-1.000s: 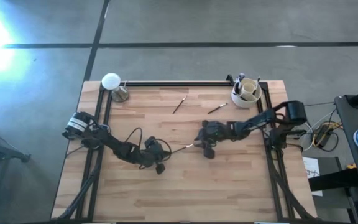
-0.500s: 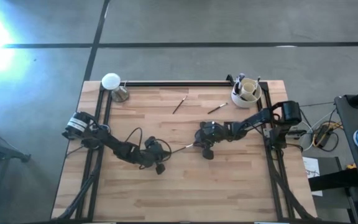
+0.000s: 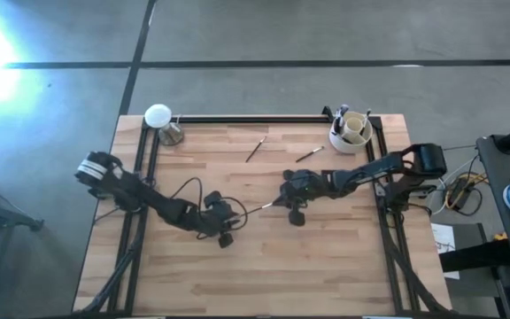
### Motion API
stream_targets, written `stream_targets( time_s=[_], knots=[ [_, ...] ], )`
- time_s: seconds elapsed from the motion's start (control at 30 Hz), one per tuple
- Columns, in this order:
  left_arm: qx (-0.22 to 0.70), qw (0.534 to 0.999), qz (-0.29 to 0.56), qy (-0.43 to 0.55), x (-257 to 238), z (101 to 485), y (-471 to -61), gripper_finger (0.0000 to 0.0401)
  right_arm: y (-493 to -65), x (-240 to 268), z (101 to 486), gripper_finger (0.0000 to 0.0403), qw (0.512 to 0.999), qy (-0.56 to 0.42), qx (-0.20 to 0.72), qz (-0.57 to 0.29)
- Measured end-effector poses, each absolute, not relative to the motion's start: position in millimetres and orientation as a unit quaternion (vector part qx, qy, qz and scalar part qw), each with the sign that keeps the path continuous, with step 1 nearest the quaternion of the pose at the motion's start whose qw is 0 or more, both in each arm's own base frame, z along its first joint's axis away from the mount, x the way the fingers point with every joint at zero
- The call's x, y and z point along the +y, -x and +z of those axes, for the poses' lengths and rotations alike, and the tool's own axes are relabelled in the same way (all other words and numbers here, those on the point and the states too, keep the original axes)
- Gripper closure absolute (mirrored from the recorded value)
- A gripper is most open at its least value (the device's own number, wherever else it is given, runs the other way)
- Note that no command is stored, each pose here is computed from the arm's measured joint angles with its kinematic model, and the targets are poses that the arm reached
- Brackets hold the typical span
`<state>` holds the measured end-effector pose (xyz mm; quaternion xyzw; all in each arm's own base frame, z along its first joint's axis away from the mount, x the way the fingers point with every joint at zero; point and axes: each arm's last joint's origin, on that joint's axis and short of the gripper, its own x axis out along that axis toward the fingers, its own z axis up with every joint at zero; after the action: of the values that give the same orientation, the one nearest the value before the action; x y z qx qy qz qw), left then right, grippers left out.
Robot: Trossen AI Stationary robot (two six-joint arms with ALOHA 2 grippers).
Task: Put items in baskets/containers
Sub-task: Put the black eyeshadow brush into the white organizer
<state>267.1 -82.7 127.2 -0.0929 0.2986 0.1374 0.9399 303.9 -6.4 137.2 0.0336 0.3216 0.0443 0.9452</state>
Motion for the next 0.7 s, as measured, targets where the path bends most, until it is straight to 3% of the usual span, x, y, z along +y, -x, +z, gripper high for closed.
stream_targets(
  time_s=[0.23,0.53,0.7],
  knots=[
    [0.295,0.944,0.134,0.069,-86,171,-279,0.0279,-319,4,162,0.0394,0.939,-0.004,0.34,0.052],
    [0.327,0.937,0.111,0.046,-90,179,-287,0.0277,-335,12,188,0.0394,0.939,0.018,0.34,0.059],
    [0.33,0.936,0.111,0.046,-88,178,-286,0.0308,-338,14,194,0.0394,0.939,0.021,0.337,0.062]
  ],
)
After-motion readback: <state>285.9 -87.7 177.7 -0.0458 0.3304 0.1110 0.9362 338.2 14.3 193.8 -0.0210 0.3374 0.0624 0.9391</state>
